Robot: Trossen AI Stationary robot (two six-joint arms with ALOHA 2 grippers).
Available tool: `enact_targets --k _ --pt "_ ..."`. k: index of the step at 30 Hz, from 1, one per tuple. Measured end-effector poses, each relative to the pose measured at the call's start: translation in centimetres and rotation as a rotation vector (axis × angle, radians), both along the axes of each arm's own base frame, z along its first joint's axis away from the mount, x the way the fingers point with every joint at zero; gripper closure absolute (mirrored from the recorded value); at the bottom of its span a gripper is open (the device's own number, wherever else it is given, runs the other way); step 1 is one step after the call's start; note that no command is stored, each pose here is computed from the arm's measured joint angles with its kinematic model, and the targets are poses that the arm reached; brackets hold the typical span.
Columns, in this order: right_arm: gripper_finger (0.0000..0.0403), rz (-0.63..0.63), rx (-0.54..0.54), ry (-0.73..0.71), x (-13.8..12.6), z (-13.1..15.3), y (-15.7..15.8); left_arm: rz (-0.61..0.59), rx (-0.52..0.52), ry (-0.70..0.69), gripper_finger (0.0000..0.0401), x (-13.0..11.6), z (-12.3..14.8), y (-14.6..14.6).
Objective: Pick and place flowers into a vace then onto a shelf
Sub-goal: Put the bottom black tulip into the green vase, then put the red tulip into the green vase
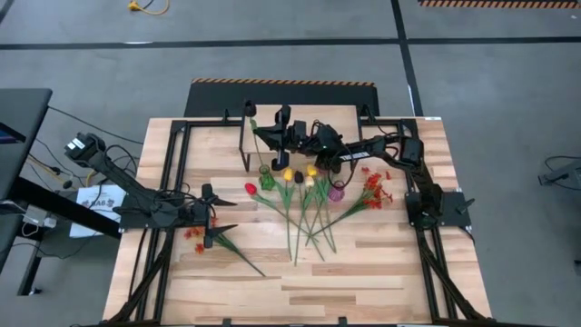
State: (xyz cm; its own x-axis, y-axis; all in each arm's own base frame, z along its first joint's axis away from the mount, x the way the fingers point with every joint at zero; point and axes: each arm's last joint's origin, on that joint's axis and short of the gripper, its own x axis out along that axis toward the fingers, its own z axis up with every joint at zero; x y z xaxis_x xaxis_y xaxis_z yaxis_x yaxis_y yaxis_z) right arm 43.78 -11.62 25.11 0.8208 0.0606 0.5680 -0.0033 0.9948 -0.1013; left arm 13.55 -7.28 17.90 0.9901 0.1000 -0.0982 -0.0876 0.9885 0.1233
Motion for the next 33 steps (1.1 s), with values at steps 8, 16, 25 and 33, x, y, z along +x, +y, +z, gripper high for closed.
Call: enact_targets --k 8,16,25,33 --pt "0.0403 0.0 0.008 0.036 0.2 -0.3 0.0 0.0 -0.001 0.0 0.0118 0.0 0.0 0.0" --pt "0.0375 0.015 0.008 0.036 0.4 -0.3 0.6 0.002 -0.021 0.0 0.0118 0.0 0.0 0.0" --pt "0.0277 0.044 0.039 0.13 0.8 -0.7 1.7 0.008 -0.061 0.014 0.0118 0.0 -0.2 0.0" --pt "0.0235 0.13 0.073 0.162 0.7 -0.2 1.8 0.009 -0.073 0.01 0.0118 0.0 -0.2 0.0"
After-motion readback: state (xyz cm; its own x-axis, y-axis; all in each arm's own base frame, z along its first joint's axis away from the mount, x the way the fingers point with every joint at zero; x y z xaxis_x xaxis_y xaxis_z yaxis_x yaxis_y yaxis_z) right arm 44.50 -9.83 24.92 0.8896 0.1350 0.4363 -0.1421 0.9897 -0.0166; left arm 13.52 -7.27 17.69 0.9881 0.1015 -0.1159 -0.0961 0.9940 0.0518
